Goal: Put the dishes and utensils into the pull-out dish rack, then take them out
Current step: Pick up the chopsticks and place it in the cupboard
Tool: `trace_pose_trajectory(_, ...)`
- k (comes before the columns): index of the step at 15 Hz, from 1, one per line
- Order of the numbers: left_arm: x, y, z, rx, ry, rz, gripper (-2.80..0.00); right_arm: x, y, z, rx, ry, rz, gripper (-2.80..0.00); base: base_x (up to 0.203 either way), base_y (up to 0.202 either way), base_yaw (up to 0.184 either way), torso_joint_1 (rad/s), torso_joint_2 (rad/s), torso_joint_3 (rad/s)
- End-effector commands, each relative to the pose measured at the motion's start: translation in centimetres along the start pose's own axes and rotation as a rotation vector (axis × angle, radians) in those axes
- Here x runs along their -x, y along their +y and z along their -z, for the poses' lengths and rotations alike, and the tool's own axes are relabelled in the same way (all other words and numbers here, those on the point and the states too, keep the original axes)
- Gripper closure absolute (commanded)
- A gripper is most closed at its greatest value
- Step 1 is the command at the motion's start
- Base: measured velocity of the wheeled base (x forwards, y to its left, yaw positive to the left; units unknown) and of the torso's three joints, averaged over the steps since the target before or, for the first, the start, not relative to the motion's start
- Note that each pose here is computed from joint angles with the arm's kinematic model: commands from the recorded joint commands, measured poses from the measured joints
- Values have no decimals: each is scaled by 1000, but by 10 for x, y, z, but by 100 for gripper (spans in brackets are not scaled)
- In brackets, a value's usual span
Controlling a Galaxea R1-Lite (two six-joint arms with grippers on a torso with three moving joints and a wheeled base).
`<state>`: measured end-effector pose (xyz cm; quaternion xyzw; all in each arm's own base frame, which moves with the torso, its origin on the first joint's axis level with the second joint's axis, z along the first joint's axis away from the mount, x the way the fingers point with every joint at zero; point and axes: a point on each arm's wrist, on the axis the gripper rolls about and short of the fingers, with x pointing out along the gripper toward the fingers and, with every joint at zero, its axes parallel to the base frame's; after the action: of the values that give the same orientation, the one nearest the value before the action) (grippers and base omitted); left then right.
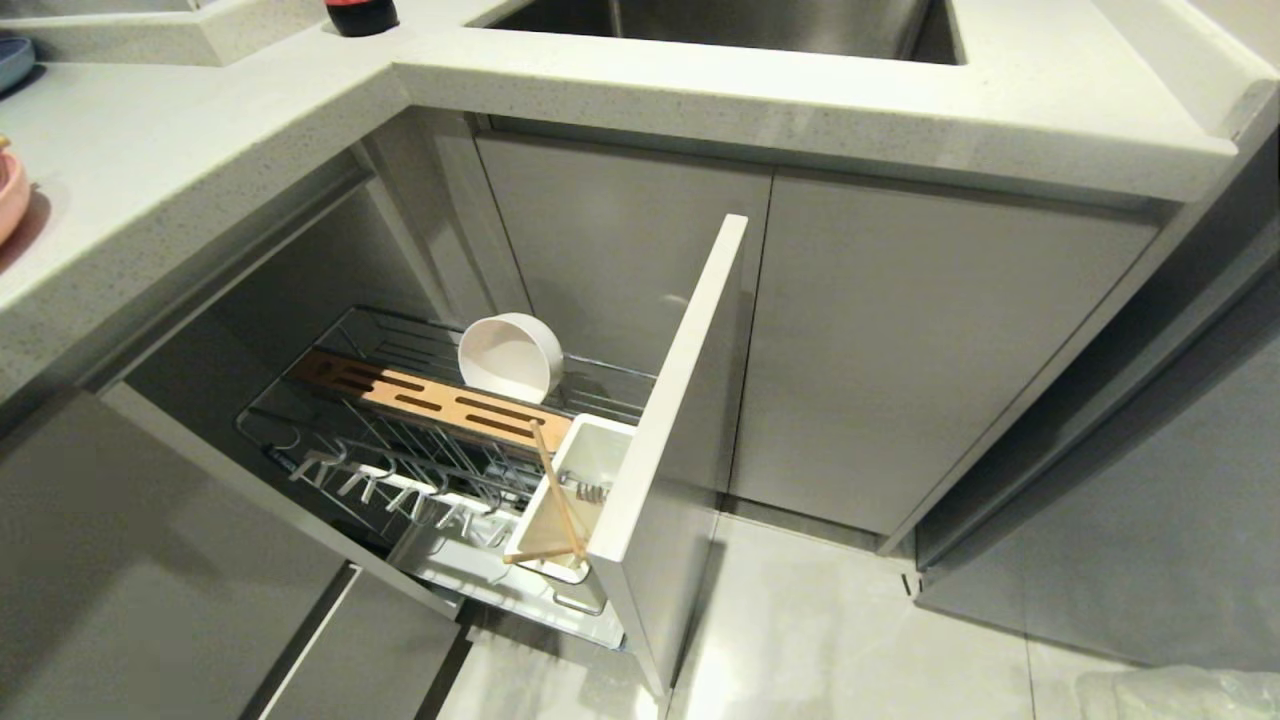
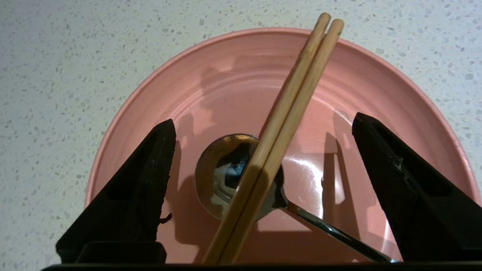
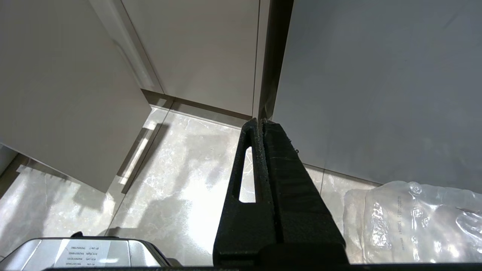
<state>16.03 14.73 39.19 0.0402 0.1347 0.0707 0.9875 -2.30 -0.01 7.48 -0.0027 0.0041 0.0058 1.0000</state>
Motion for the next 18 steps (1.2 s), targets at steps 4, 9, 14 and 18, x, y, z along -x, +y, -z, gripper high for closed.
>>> trace_pose_trajectory(4, -10, 7, 5, 20, 17, 30, -280, 0, 0, 0, 1, -1, -1, 0, 0, 0, 0, 0, 0, 0)
trace_pose_trajectory(9, -14, 11, 6, 28, 24, 30, -280, 0, 0, 0, 1, -1, -1, 0, 0, 0, 0, 0, 0, 0)
trace_pose_trajectory(14, -15, 11, 7, 32, 19, 53, -280, 0, 0, 0, 1, -1, -1, 0, 0, 0, 0, 0, 0, 0)
trace_pose_trajectory(18, -15, 10, 8, 35, 18, 71, 0, 0, 0, 0, 1, -1, -1, 0, 0, 0, 0, 0, 0, 0)
